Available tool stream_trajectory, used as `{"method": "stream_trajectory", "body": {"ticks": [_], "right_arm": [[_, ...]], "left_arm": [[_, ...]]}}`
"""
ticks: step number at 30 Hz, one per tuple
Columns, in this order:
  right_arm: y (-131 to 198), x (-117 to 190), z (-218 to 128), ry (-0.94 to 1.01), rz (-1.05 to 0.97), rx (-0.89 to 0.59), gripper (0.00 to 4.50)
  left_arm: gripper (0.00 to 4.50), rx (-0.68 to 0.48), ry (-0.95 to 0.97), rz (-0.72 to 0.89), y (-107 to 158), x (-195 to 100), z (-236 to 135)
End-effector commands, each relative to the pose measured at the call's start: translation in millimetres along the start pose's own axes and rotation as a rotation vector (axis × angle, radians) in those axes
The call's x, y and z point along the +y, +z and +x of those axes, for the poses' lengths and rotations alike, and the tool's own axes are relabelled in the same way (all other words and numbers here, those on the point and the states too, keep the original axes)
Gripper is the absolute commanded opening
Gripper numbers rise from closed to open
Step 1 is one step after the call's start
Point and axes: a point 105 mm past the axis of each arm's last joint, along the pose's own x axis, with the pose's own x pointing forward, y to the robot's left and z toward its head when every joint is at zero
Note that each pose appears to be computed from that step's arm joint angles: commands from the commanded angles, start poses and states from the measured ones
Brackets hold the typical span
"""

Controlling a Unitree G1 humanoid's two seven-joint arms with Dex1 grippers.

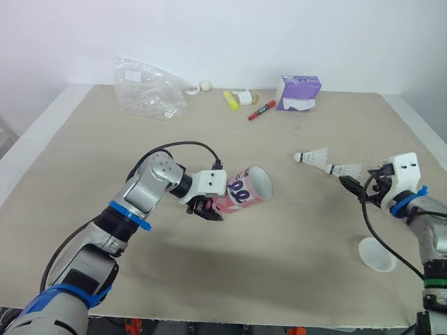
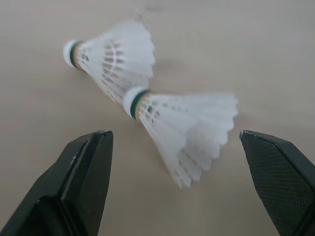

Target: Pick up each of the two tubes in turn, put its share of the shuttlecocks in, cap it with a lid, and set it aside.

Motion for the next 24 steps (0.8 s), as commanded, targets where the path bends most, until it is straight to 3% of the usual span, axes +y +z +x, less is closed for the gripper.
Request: {"method": "stream_trajectory", "body": {"ticks": [1,13,17,23,24], "right_arm": [[7,-7,2,-0.018,0.005,-0.030,4.42],[15,10,14,0.059,0.043,-0.058,4.42],[13,12,17,0.061,0.053,-0.054,3.14],[12,8,20,0.037,0.074,-0.060,0.04],[12,8,20,0.035,0.075,-0.059,0.04]], "left_arm": [[2.57,0.003,-0.053,-0.011,-2,-12,11],[2.57,0.006,-0.044,-0.016,-4,-12,11],[2.57,0.003,-0.042,-0.020,-4,-13,11],[2.57,0.003,-0.046,-0.023,-5,-14,12],[2.57,0.003,-0.046,-0.024,-5,-14,12]]}}
